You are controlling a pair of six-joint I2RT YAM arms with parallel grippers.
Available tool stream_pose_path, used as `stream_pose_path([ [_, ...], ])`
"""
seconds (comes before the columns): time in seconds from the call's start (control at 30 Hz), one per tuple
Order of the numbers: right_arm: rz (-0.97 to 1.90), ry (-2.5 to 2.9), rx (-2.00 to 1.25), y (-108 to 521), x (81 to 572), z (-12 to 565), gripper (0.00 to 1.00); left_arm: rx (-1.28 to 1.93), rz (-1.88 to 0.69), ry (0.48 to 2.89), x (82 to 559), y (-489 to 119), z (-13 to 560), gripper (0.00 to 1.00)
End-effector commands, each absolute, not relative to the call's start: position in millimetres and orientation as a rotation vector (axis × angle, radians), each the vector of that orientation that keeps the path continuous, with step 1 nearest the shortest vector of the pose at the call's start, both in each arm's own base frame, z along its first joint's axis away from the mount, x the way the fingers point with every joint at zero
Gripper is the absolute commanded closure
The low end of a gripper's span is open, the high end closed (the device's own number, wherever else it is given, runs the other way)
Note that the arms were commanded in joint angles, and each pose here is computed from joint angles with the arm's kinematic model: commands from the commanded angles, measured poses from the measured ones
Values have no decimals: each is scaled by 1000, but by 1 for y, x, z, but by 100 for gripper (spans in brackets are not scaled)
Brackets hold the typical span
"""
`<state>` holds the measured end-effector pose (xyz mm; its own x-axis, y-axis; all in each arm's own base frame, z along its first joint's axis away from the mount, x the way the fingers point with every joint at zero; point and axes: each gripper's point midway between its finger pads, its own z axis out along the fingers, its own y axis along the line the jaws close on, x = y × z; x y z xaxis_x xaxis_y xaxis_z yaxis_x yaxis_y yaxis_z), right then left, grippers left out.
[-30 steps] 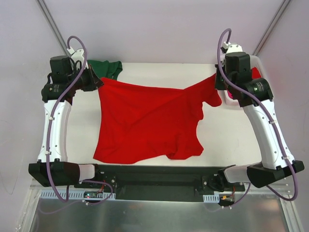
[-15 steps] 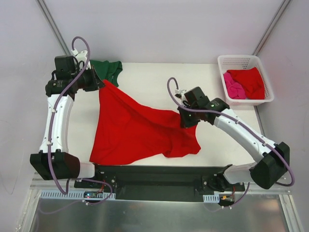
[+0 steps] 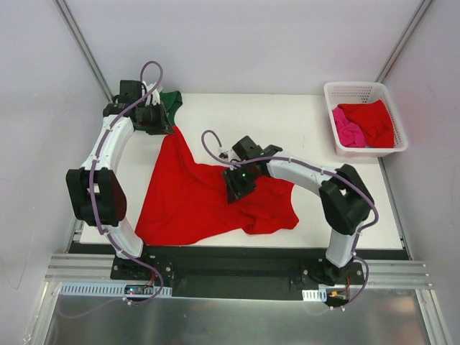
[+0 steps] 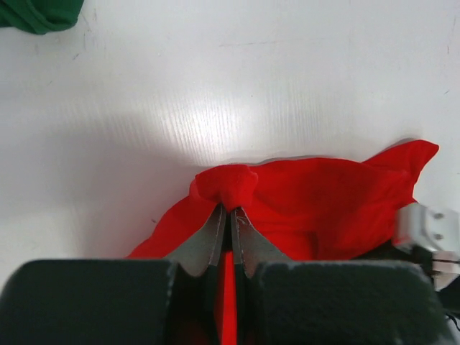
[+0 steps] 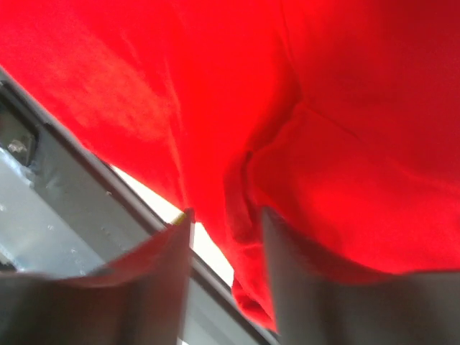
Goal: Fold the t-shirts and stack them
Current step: Flatten the tshirt out
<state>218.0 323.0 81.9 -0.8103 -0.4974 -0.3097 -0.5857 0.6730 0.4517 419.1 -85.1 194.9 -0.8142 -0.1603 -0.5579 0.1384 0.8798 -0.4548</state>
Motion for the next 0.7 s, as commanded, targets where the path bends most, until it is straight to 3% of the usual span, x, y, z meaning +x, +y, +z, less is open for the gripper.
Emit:
stream_pose_path([
  [0.0,823,2649,-979,343,216,93,43,34,-640,2330,435,-95,229,100],
  [0.13,641,2614,-892,320,227,100,34,40,-627,2332,435,-93,227,100],
  [0.4,421,2563,-582,254,237,118,32,43,-647,2330,434,-96,228,100],
  [0.53,449,2599,-424,226,227,108,32,51,-642,2325,432,-95,230,100],
  [0.67,686,2615,-270,222,214,95,33,50,-650,2330,430,-96,228,100],
])
